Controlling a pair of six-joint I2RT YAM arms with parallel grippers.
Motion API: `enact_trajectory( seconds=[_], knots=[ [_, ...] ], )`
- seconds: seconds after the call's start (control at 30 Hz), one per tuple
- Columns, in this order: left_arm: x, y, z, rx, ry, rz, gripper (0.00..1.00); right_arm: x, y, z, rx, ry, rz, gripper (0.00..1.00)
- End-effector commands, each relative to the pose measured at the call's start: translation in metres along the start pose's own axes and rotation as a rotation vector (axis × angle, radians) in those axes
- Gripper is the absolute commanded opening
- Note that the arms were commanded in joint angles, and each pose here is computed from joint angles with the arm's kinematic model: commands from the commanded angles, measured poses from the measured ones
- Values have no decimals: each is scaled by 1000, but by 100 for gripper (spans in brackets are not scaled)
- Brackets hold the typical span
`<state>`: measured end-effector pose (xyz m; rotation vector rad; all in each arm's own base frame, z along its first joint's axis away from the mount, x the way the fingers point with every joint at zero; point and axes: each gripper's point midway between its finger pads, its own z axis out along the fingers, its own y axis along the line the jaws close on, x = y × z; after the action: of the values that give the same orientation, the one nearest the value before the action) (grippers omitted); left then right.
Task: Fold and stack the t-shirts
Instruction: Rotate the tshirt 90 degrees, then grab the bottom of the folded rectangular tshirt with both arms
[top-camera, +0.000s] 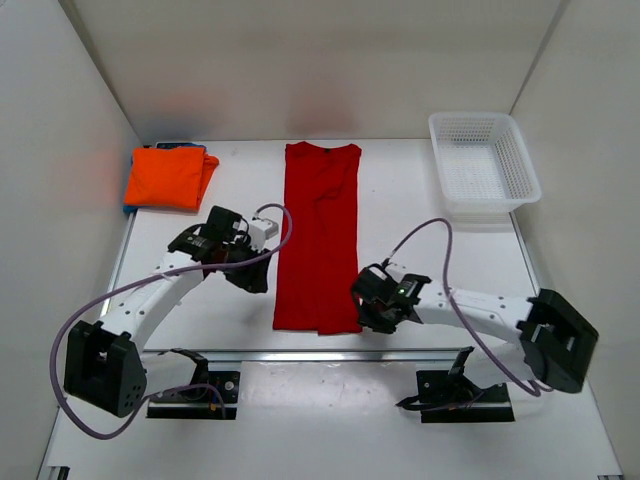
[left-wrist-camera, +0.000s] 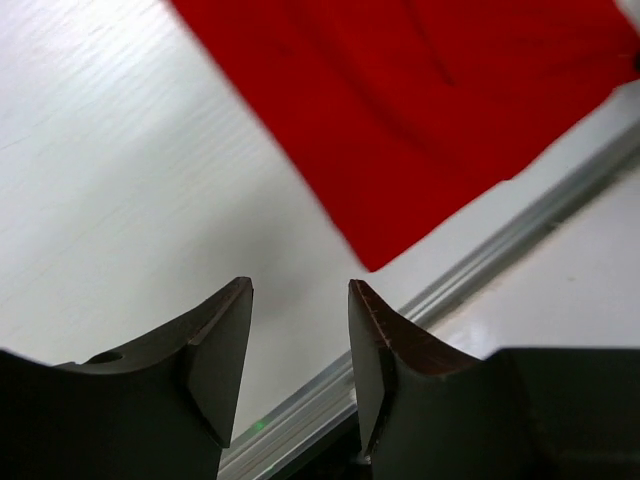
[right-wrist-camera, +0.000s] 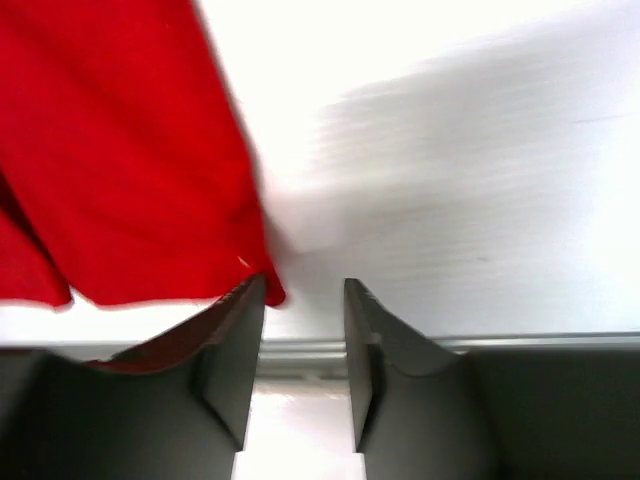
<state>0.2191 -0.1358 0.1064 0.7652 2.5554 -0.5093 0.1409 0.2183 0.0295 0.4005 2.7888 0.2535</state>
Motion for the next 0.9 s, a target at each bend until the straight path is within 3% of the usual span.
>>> enact_trajectory(
  seconds=[0.0,0.17,0.33,0.47,0.87],
  knots=[
    [-6,-30,6,140,-35,-28,55,-18,-6,-17,-64,-92,-61,36],
    [18,-37,23,175,21,-105,56,-28,36,-55,-252,-155,-131,37],
    [24,-40,36,177,40,-201,56,-15,82,-47,-318,-83,-219,36],
    [53,-42,52,176,111,-286,58,-19,125,-34,-378,-65,-260,37],
    [63,-35,71,149,156,-367,60,7,135,8,-351,87,-297,37]
  ],
)
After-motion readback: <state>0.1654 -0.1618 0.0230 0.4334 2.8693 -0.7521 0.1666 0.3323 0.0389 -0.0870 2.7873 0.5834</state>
